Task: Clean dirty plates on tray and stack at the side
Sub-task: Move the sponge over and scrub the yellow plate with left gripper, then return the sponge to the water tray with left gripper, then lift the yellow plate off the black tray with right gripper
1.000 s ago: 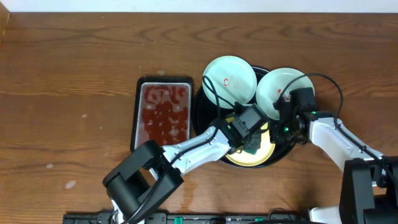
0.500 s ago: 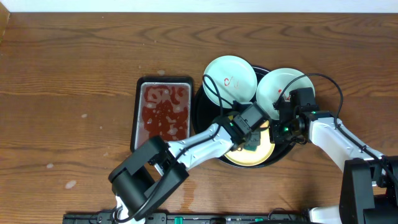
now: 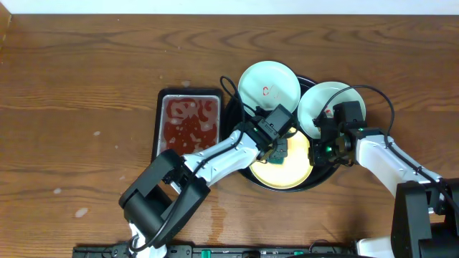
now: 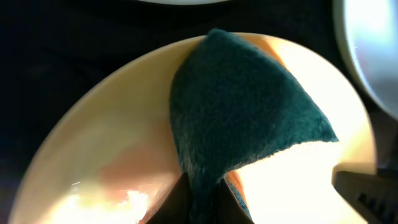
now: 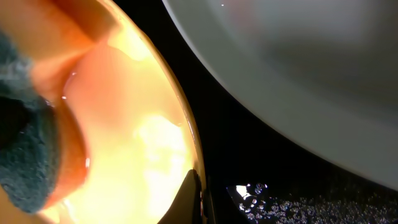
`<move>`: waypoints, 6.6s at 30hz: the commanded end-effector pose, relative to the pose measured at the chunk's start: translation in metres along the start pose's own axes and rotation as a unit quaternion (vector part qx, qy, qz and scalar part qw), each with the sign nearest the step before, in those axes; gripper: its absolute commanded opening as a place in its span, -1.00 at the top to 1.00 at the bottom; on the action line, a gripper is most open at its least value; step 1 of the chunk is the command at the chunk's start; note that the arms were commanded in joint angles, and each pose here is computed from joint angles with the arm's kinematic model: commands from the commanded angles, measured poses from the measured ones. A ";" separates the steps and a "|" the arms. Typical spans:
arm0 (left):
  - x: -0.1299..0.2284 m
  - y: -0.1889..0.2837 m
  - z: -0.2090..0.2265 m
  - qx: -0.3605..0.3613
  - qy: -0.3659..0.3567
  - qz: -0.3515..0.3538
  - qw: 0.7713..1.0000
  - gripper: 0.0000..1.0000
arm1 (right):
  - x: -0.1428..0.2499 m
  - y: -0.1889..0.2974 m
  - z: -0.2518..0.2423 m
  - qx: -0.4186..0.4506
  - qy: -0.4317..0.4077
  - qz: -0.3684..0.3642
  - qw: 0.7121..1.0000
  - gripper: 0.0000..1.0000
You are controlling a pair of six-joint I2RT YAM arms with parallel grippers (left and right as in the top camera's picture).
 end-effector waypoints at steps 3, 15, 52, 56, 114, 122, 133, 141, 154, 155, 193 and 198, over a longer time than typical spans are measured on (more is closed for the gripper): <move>-0.012 0.007 0.041 -0.101 -0.013 -0.040 0.994 0.85 | 0.005 -0.006 -0.004 0.020 0.002 0.019 1.000 0.98; -0.016 0.055 0.009 0.006 -0.015 -0.050 0.999 0.85 | 0.005 -0.006 -0.004 0.020 0.002 0.019 1.000 0.97; -0.008 0.012 0.033 -0.119 -0.041 -0.091 0.988 0.85 | 0.005 -0.006 -0.004 0.020 0.001 0.020 1.000 0.97; -0.010 0.042 0.027 -0.096 -0.041 -0.099 0.990 0.85 | 0.005 -0.006 -0.004 0.020 0.001 0.020 1.000 0.97; -0.096 0.067 0.172 -0.151 0.037 -0.025 0.988 -0.40 | 0.005 -0.006 -0.004 0.020 0.001 0.019 1.000 0.92; -0.090 0.121 0.161 -0.124 0.034 -0.064 0.990 -0.61 | 0.003 -0.007 -0.001 0.005 0.003 0.011 1.000 0.81; -0.068 0.128 0.173 -0.153 0.038 -0.018 0.987 -0.64 | -0.002 -0.005 0.015 -0.075 0.004 -0.006 0.997 0.98; -0.062 0.123 0.178 -0.161 0.039 -0.007 0.986 -0.64 | -0.006 0.002 0.021 -0.098 0.010 -0.024 0.995 0.98; -0.063 0.123 0.178 -0.159 0.039 -0.010 0.986 -0.65 | -0.024 0.070 0.021 0.057 0.050 -0.144 0.987 0.98; -0.063 0.123 0.177 -0.158 0.039 -0.010 0.987 -0.64 | -0.025 0.075 0.021 0.074 0.054 -0.152 0.984 0.97; -0.068 0.122 0.175 -0.150 0.039 -0.023 0.988 -0.65 | -0.038 0.128 0.131 0.480 0.402 -0.225 0.747 0.98; -0.068 0.122 0.175 -0.149 0.039 -0.024 0.988 -0.65 | -0.043 0.140 0.135 0.516 0.398 -0.235 0.721 0.97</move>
Point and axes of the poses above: each gripper's point midway between its finger pads, its own y axis back along the fingers, its own z axis along the line the jaws close on, x = y × z, the point moved 7 cm from there along y, back along the fingers, and after that the axes turned 13 degrees about y, right-handed, at the moved point
